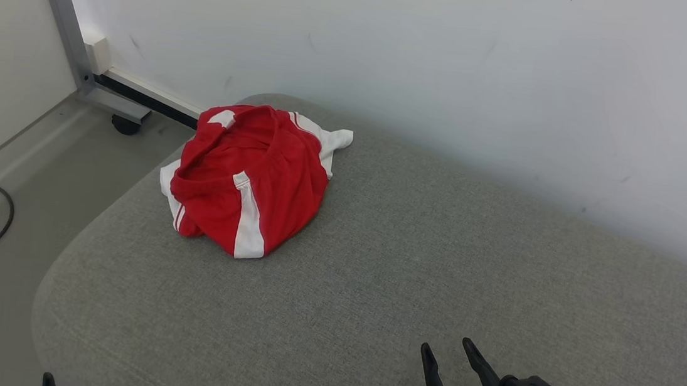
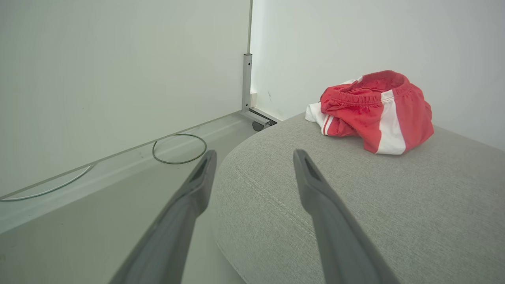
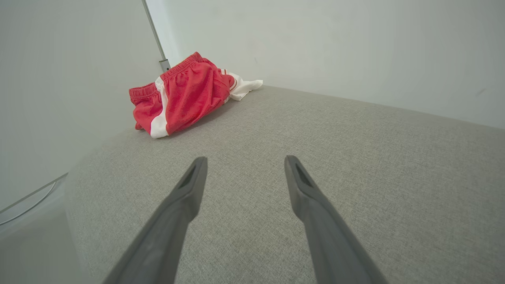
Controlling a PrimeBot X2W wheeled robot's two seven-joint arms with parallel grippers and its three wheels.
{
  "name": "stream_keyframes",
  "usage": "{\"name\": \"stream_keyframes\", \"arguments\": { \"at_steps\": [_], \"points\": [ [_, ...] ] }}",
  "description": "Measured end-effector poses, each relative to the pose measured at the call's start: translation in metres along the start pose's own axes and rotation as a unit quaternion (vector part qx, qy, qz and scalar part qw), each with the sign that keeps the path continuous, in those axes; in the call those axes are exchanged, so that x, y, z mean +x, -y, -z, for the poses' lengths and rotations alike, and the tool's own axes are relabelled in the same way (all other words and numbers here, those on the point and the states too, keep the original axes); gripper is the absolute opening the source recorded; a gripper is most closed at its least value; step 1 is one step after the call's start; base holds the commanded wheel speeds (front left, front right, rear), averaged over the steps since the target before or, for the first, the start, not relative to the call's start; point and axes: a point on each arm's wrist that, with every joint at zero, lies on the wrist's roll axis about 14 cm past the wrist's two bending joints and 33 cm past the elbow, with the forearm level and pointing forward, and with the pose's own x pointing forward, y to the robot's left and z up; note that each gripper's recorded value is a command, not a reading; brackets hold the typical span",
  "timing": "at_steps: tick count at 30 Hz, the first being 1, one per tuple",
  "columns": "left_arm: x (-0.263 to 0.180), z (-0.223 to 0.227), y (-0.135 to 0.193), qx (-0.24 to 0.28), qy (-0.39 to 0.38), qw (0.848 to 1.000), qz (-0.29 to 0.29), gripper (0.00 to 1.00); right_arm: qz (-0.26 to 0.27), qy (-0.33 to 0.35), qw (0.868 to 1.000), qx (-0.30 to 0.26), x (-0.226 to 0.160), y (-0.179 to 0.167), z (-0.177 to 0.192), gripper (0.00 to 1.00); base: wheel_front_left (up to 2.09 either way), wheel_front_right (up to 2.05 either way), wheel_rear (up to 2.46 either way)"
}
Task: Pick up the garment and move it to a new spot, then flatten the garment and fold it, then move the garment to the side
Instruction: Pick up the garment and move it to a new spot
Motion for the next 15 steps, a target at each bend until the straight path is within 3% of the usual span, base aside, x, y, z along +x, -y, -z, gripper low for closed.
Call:
{"name": "stream_keyframes", "arguments": {
  "at_steps": [9,15],
  "points": [
    [0.008,-0.008,0.009,-0.011,0.014,1.000,0.010,1.00,0.002,-0.004,1.000,0.002,-0.001,0.001,0.003,1.00,0.00,0.00,0.00],
    [0.053,-0.042,0.069,-0.012,0.060,0.994,0.089,1.00,0.014,-0.006,1.000,-0.008,-0.003,0.010,0.006,1.00,0.00,0.00,0.00]
  ]
}}
